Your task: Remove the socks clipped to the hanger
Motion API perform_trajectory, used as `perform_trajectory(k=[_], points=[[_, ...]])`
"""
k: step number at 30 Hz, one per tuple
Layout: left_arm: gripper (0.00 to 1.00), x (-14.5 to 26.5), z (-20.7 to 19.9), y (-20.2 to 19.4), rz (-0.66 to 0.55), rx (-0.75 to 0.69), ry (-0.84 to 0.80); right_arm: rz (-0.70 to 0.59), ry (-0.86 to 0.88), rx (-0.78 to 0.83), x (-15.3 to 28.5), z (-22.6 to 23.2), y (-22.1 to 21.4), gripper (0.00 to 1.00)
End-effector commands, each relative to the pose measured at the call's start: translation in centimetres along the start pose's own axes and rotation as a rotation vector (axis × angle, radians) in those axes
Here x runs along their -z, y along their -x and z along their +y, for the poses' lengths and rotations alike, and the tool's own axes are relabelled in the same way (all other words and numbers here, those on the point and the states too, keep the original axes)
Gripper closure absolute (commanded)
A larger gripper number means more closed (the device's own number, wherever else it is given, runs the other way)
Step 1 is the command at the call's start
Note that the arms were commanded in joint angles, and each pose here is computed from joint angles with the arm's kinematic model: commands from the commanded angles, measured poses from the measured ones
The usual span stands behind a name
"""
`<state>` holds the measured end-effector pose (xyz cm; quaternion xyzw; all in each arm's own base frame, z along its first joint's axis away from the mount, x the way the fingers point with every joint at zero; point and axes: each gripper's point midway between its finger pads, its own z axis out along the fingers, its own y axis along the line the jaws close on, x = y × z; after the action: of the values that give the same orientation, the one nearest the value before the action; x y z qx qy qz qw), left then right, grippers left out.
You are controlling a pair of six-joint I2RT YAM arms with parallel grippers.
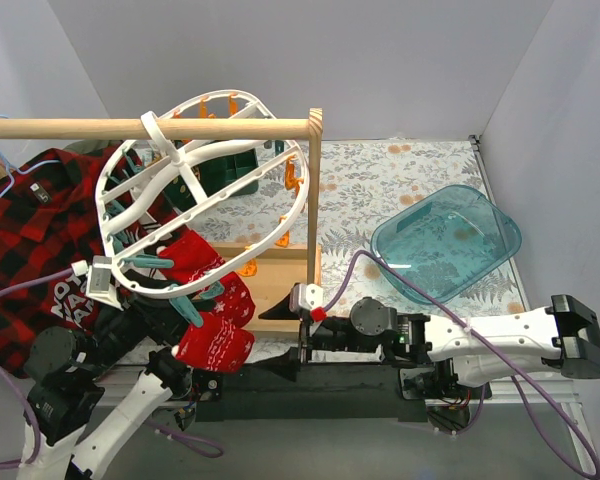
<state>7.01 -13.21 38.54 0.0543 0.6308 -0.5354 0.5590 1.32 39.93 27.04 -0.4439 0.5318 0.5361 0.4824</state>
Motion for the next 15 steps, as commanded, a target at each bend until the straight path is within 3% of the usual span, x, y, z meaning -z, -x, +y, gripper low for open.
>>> perform_trajectory(k=[1, 10, 15], points=[[0.32, -1.3, -0.5, -0.6, 0.048, 0.017, -0.042, 0.005, 0.113, 0.076, -0.7, 2.6, 1.7, 0.02], [0.32, -0.8, 0.0, -0.7, 0.043, 0.029, -0.01, -0.052, 0.19, 0.165, -5.7, 4.3, 5.7, 0.03], [0.33, 0.1, 1.0, -0.8, 0.048, 0.033, 0.064, -0.057, 0.238, 0.113, -6.7, 5.3, 5.3, 0.26]])
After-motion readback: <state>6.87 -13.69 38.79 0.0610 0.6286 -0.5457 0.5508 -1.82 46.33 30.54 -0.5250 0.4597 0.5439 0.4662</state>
